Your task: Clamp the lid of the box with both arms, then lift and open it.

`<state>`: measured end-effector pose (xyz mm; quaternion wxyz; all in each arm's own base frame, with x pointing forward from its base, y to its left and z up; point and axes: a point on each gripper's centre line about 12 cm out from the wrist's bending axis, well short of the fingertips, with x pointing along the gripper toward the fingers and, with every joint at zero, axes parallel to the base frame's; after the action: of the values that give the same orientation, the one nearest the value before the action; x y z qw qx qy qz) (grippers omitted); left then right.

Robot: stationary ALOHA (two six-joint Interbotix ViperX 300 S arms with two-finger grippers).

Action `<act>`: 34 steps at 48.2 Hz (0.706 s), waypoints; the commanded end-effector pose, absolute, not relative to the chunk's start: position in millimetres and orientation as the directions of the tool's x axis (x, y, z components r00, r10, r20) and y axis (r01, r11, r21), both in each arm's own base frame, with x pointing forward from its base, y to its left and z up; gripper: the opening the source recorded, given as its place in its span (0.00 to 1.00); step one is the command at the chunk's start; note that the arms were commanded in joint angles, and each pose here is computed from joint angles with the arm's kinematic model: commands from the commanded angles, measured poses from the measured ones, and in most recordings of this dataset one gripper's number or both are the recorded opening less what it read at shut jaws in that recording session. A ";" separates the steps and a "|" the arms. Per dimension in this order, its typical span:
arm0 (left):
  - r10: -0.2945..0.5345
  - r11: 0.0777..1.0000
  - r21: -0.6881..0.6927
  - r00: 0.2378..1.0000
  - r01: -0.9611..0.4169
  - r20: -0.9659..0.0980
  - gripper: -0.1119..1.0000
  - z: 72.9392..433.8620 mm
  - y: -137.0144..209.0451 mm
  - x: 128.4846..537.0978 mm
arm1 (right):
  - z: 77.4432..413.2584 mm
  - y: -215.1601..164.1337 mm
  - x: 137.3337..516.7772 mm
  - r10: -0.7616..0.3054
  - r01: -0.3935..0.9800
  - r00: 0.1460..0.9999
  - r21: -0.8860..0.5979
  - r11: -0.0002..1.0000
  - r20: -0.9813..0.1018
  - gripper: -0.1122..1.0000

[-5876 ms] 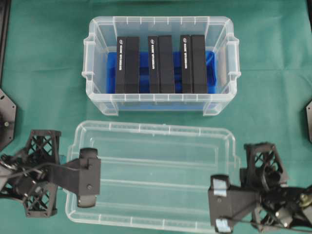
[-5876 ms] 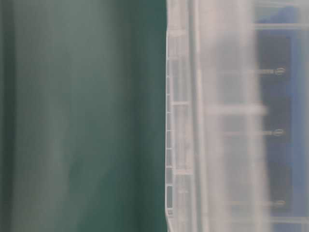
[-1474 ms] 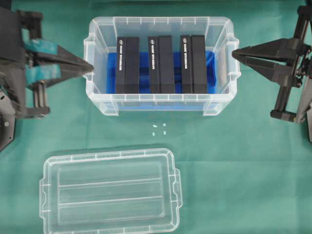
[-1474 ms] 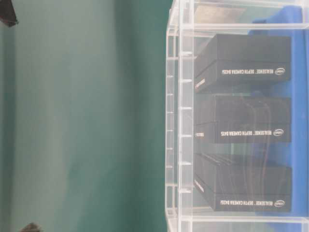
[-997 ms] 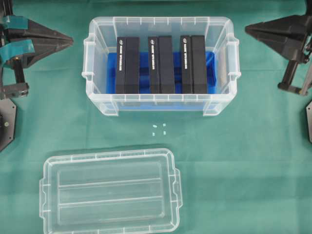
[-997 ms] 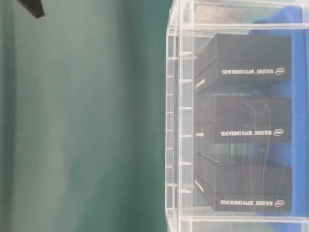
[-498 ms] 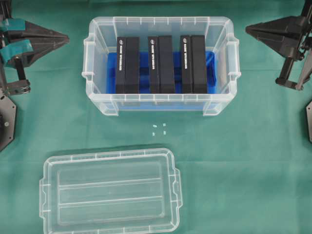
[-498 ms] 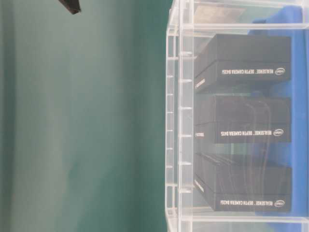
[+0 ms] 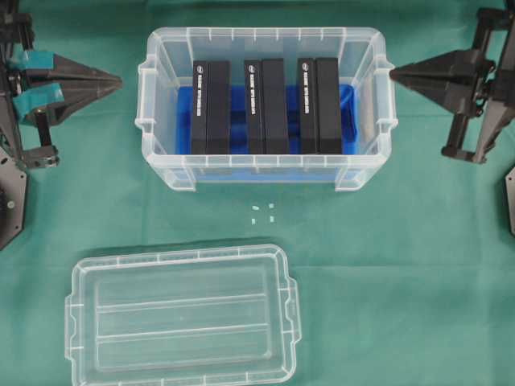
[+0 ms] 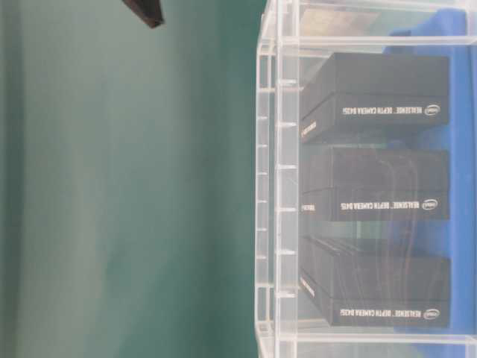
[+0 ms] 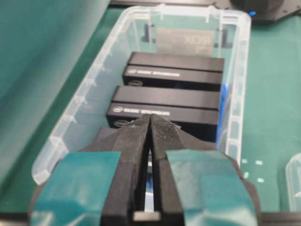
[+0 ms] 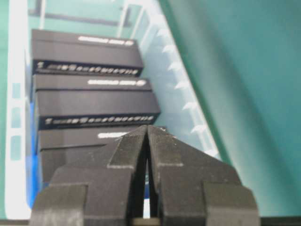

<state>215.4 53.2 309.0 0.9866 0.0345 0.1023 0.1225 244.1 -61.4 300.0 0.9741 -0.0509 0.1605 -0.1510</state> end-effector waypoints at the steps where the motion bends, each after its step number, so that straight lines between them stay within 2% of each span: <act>1: 0.241 0.970 0.087 0.955 -0.229 -0.171 0.11 312.7 52.3 216.9 | 304.3 -61.0 245.0 -0.303 0.275 0.910 -0.135 0.952 -0.282 0.10; 34: 0.215 0.976 0.048 0.963 -0.210 -0.161 0.11 313.4 46.9 218.3 | 306.2 -56.8 246.7 -0.276 0.251 0.924 -0.125 0.960 -0.266 0.10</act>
<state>216.5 48.0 307.2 0.9893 0.0155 0.0933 0.1109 245.2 -58.7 300.1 0.9773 -0.0454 0.1524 -0.1401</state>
